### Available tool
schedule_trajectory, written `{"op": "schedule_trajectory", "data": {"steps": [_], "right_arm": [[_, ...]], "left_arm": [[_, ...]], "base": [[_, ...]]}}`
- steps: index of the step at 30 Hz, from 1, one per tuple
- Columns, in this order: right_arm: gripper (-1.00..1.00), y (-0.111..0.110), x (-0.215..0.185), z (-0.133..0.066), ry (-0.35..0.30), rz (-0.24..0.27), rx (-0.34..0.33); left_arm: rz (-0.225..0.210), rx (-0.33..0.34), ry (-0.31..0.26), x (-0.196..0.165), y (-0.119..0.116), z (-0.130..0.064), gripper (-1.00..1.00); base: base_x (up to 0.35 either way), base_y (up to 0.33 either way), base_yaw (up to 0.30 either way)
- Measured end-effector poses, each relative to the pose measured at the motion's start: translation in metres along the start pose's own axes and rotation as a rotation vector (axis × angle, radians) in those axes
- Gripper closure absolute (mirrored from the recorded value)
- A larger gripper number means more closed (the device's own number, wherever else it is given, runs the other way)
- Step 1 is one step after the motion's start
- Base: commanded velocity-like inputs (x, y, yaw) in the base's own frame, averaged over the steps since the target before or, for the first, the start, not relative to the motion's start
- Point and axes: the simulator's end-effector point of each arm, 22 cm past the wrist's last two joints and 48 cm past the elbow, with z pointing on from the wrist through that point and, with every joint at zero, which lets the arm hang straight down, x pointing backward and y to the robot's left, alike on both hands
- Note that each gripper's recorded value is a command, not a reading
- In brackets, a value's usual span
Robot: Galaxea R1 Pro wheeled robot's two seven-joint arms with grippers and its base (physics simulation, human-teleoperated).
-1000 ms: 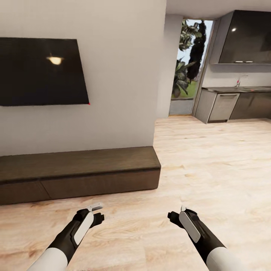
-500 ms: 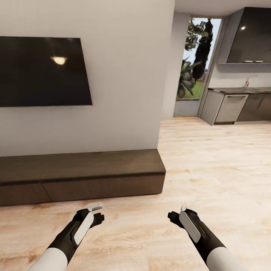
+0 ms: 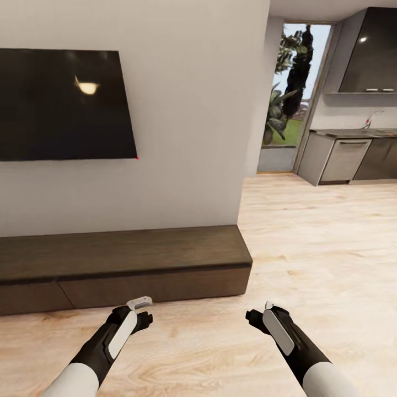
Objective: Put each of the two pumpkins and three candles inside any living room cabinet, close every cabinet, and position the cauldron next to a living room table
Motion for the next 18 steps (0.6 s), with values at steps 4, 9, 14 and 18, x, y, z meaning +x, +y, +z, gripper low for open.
{"op": "schedule_trajectory", "data": {"steps": [4, 9, 14, 18], "right_arm": [[-1.00, 0.000, 0.000, 0.000, 0.000, 0.000, 0.000], [-1.00, 0.000, 0.000, 0.000, 0.000, 0.000, 0.000], [-1.00, 0.000, 0.000, 0.000, 0.000, 0.000, 0.001], [-1.00, 0.000, 0.000, 0.000, 0.000, 0.000, 0.000]], "left_arm": [[-0.001, 0.002, 0.001, 0.000, 0.000, 0.000, -1.00], [-0.001, 0.005, 0.000, 0.000, -0.001, 0.000, -1.00], [-0.002, 0.011, -0.006, -0.003, -0.003, -0.001, -1.00], [-0.004, 0.023, -0.031, -0.014, -0.006, -0.006, -1.00]], "base": [[0.242, 0.189, 0.000], [0.125, 0.184, 0.000], [0.019, 0.028, 0.000], [0.002, 0.003, 0.000]]}}
